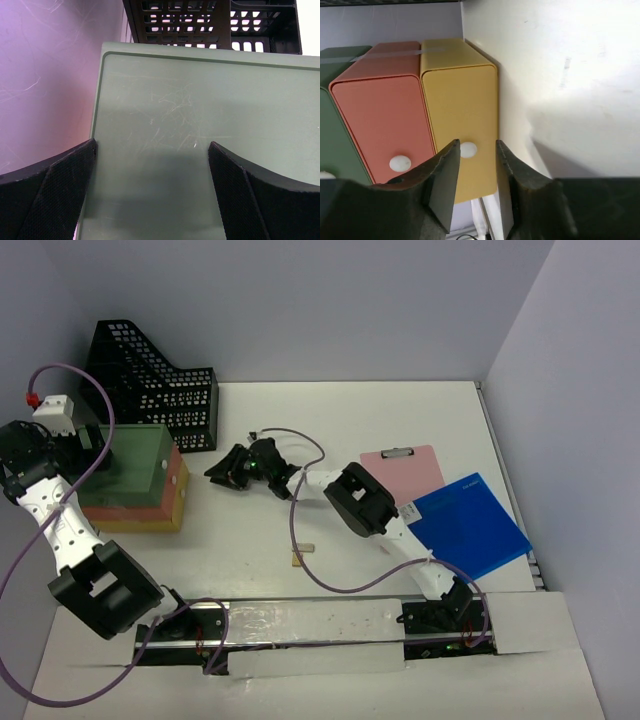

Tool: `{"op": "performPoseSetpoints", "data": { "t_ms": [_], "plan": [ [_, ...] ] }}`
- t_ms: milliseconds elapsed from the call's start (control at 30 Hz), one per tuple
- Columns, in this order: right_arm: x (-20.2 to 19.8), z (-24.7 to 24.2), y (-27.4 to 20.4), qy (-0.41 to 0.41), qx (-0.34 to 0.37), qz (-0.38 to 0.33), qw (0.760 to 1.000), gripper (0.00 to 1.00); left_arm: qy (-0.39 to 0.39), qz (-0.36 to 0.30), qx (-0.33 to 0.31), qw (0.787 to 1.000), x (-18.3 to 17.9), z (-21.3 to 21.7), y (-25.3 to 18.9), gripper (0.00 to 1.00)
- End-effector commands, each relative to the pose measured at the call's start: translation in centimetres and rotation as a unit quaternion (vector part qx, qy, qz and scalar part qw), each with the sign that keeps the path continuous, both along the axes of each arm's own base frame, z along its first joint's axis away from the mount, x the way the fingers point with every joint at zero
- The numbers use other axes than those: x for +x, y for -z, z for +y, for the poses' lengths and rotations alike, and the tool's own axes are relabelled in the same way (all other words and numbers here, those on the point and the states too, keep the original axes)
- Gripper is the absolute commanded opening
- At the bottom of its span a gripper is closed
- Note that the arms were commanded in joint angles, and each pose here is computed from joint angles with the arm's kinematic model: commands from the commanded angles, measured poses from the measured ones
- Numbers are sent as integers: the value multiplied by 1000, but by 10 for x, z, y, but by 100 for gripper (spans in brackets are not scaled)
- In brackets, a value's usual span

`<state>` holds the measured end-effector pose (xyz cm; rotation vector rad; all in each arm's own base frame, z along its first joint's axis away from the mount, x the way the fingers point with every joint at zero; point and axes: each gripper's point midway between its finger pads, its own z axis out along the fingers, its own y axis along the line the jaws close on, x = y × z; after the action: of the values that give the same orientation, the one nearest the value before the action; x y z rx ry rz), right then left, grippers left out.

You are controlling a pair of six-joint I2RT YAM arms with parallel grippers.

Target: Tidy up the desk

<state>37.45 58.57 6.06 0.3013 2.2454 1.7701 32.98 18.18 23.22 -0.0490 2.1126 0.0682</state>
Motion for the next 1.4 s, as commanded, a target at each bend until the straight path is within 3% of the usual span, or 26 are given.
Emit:
{"op": "performPoseSetpoints", "data": {
  "t_ms": [0, 500, 800, 1367],
  "plan": [
    [-21, 11, -65, -36, 67, -34, 997, 43, -9, 106, -111, 988, -36, -34, 56, 99],
    [-58, 54, -44, -66, 76, 10, 995, 47, -6, 106, -119, 987, -32, -33, 60, 99],
    [-51, 55, -14, -44, 43, 17, 998, 47, -1, 103, -121, 987, -31, -35, 59, 99],
    [-41, 62, -15, -23, 67, 31, 997, 48, 0, 105, -117, 988, -33, -35, 59, 99]
  ]
}}
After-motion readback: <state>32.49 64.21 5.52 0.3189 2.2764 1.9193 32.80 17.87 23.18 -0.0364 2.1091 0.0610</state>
